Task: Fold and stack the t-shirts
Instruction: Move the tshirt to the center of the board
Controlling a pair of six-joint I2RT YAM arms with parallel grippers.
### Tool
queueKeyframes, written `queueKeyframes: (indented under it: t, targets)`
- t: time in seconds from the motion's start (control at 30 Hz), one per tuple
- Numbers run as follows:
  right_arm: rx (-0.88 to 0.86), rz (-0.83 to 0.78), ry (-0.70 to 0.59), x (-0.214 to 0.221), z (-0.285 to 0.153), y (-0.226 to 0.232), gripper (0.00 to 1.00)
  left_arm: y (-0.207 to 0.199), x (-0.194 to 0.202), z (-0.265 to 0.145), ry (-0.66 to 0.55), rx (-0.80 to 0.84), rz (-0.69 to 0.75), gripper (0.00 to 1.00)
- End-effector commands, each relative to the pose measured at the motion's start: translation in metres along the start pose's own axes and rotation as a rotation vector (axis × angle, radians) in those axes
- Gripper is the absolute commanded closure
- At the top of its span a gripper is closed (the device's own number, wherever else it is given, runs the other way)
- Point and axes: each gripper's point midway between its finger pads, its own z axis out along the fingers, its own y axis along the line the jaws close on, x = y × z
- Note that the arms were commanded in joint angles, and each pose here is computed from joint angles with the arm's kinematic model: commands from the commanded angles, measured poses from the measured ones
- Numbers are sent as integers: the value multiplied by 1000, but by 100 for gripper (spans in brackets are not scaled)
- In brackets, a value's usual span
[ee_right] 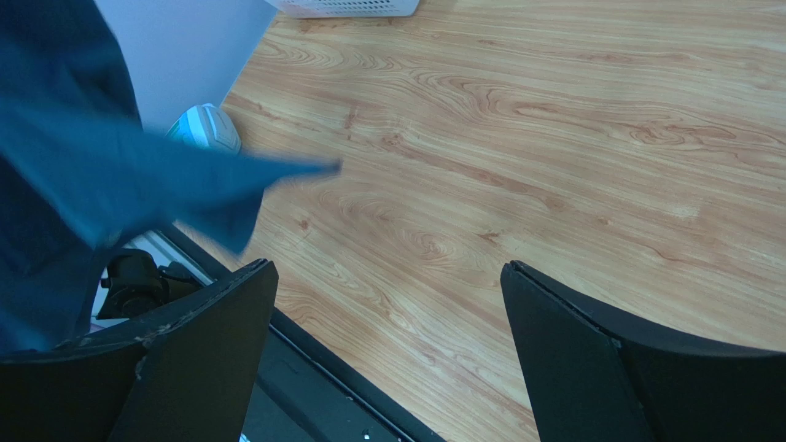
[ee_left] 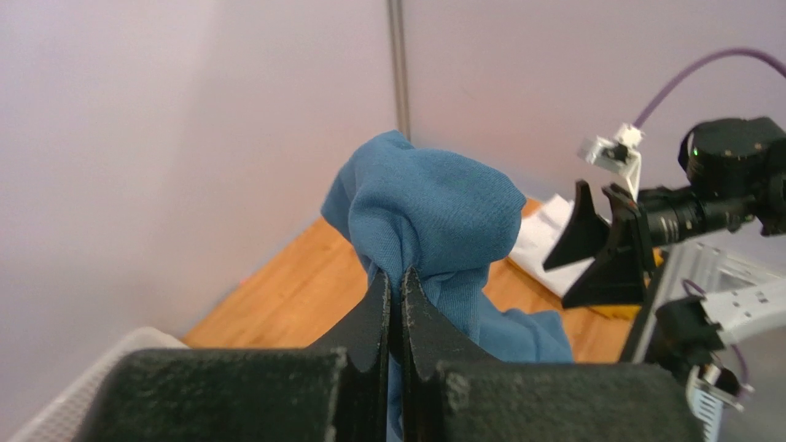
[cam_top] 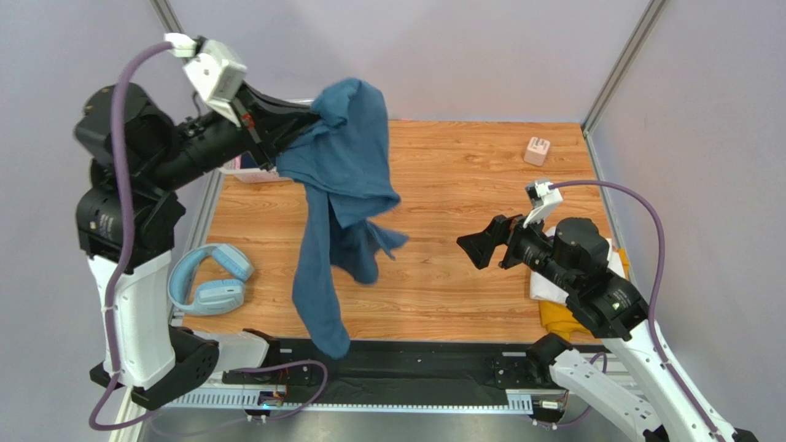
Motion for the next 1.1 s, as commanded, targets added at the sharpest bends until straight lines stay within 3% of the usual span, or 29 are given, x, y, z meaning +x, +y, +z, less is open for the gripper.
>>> queueKeyframes:
  t: [0.0, 0.3, 0.5, 0.63, 0.8, 0.97, 1.0, 1.03, 1.07]
  targets:
    - [28, 28, -30, -5, -8, -2, 0, -23, 69, 30, 183, 131, -103, 100]
    - [36, 67, -111, -16, -22, -2, 0, -93, 102, 64, 282, 353, -9, 100]
    - [37, 55, -166, -25, -31, -2, 0, -125, 84, 78, 244, 432, 50, 100]
    - [40, 50, -132, -21, -23, -2, 0, -125, 62, 77, 183, 431, 64, 100]
    - [34, 49, -130, -20, -15, -2, 0, -122, 77, 75, 229, 412, 76, 100]
    - [33, 51, -115, -15, -12, -4, 0, -88, 122, 68, 350, 297, 67, 100]
    - [33, 50, -108, -12, -11, -5, 0, -64, 126, 60, 359, 221, 35, 100]
    - [34, 52, -104, -11, -10, -5, 0, -53, 162, 59, 443, 194, -14, 100]
    - [29, 49, -96, -9, -9, -5, 0, -48, 174, 56, 452, 201, -46, 100]
